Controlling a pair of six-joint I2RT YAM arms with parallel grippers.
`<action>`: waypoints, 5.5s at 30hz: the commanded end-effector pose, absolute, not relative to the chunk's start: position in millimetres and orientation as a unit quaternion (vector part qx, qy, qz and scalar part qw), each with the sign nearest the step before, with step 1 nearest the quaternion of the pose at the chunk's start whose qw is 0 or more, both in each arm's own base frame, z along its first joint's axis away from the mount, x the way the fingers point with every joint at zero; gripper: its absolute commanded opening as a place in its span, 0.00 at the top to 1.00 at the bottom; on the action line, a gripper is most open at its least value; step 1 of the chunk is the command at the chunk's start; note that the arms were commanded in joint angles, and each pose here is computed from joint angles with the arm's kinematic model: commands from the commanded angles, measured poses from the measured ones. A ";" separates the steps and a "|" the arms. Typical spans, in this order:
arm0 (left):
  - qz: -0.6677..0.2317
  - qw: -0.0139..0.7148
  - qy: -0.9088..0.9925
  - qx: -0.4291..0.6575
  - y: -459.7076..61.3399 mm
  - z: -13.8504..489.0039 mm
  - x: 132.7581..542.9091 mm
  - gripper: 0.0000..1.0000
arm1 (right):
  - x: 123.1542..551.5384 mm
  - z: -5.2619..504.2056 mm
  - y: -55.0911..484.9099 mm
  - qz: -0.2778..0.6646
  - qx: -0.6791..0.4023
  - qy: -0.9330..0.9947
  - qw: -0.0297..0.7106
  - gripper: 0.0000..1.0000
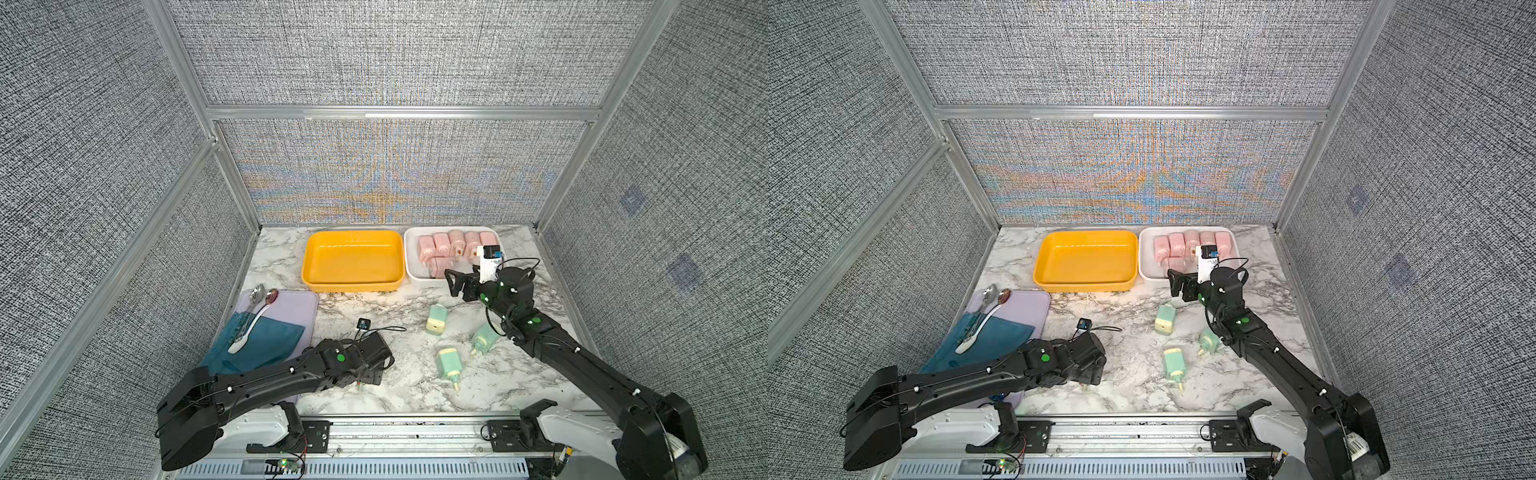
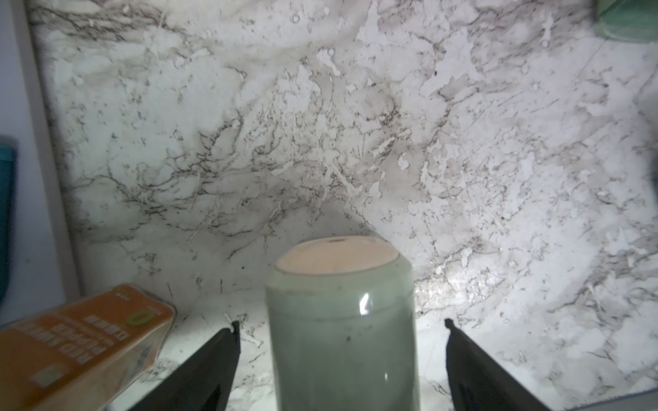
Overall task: Place the pencil sharpeners by color into the storage box
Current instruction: Pick up the pencil sharpener from the center of the board, then place the pencil sharpener in the storage box.
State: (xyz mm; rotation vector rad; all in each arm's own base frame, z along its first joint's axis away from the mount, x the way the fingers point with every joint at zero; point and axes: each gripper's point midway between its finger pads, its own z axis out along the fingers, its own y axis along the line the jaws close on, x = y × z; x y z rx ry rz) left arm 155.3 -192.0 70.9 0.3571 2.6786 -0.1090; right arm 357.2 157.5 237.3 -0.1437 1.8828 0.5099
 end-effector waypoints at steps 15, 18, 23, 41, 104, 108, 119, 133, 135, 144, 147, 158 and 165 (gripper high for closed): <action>-0.022 0.216 0.966 0.141 -194.5 58.9 158.1 0.19 | 361.9 239.7 159.7 0.213 -0.066 0.797 0.561 0.01; -0.025 0.203 0.970 0.134 -196.5 50.5 155.2 0.22 | 361.7 240.1 160.1 0.214 -0.066 0.797 0.561 0.01; -0.018 0.200 0.970 0.134 -199.3 50.3 156.6 0.32 | 360.9 240.7 159.9 0.214 -0.068 0.796 0.562 0.01; -0.031 0.242 0.955 0.166 -251.0 102.7 190.4 1.00 | 377.5 244.9 166.8 0.247 -0.026 0.779 0.575 0.01; -0.051 0.299 0.953 0.009 -270.1 100.5 505.4 0.97 | 344.1 218.1 159.8 0.263 0.006 0.816 0.514 0.01; -0.051 0.297 0.953 0.015 -270.4 95.7 506.1 0.97 | 343.7 216.2 159.5 0.263 0.007 0.818 0.512 0.01; -0.074 0.282 0.956 0.016 -283.0 86.2 510.4 0.94 | 344.9 222.3 159.5 0.257 0.000 0.819 0.514 0.01; -0.082 0.257 0.963 0.014 -289.5 65.7 510.0 0.85 | 349.4 221.0 162.8 0.256 0.000 0.823 0.507 0.01; -0.082 0.254 0.964 0.014 -289.9 62.8 508.9 0.68 | 350.0 221.3 163.4 0.258 0.000 0.823 0.506 0.01; -0.081 0.244 0.966 0.026 -290.6 57.0 505.7 0.46 | 349.7 217.8 164.0 0.256 0.001 0.826 0.503 0.01; -0.080 0.243 0.966 0.026 -290.3 55.6 505.0 0.45 | 350.6 218.1 164.0 0.256 0.002 0.825 0.503 0.01; -0.062 0.255 0.965 0.009 -282.3 67.2 507.9 0.32 | 349.9 215.5 164.7 0.255 -0.001 0.828 0.500 0.01; -0.060 0.258 0.964 -0.017 -276.9 70.4 511.1 0.31 | 348.3 213.1 164.3 0.253 -0.001 0.829 0.498 0.01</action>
